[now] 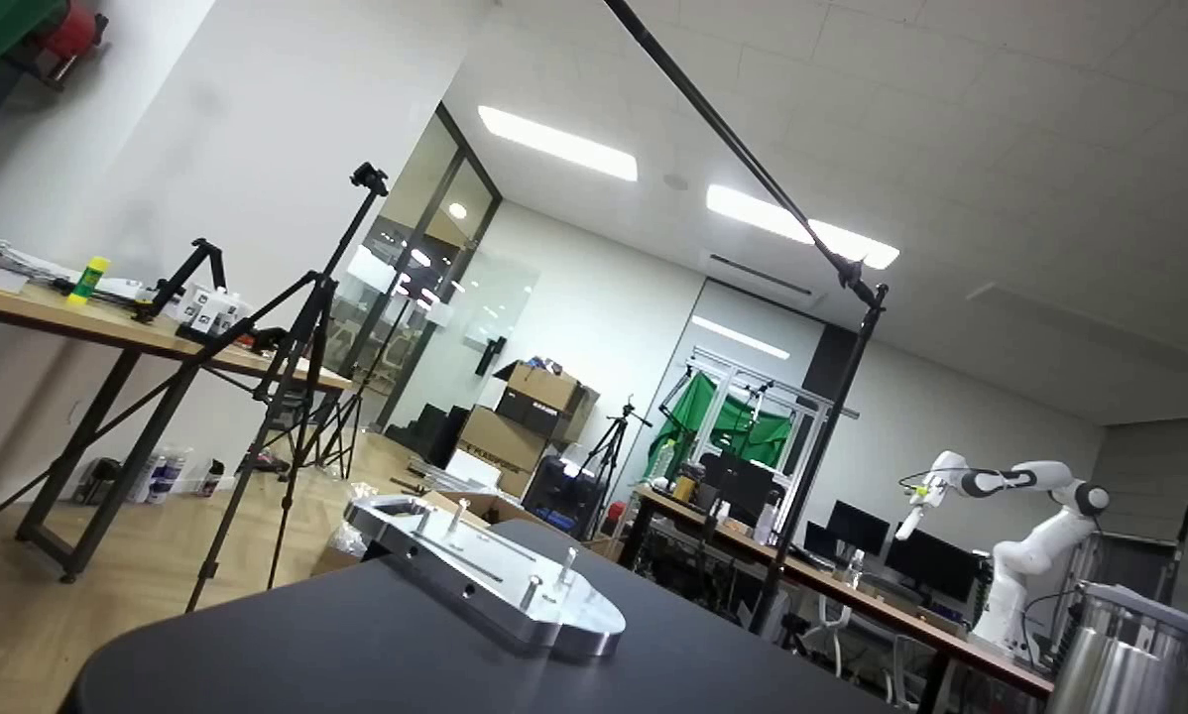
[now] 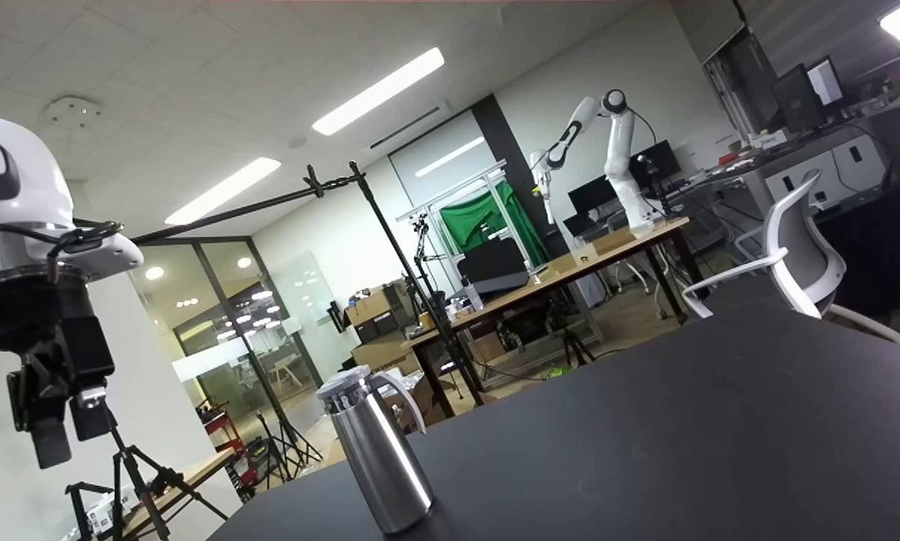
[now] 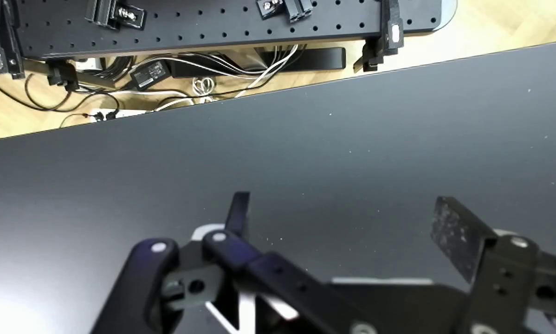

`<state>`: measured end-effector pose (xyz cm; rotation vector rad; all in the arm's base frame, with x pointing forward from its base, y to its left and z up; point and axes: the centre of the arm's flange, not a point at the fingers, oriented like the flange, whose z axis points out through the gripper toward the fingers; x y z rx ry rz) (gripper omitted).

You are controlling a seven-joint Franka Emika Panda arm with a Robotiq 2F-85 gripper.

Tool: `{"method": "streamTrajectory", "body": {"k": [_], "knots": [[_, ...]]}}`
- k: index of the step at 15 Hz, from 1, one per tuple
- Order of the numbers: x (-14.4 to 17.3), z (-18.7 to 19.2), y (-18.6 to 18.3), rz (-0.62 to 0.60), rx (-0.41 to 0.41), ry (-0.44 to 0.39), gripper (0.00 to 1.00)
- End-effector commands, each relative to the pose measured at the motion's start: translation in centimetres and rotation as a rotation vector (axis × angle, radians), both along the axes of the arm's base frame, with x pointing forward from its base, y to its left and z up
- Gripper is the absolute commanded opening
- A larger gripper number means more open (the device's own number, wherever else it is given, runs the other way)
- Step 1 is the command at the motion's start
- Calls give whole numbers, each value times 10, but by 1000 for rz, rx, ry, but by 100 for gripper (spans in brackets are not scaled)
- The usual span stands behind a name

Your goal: Open and then close the flask lid

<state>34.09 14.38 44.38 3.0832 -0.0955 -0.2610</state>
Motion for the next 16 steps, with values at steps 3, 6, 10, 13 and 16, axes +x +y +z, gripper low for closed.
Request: {"method": "streamTrajectory", "body": {"k": [3,6,10,13,16], "knots": [[0,0,0,0,0,0,100],[0,0,0,0,0,0,100],[0,0,0,0,0,0,100],[8,1,-4,-5,-20,-35,100],[41,21,-17,-23,-42,-120,100]]}}
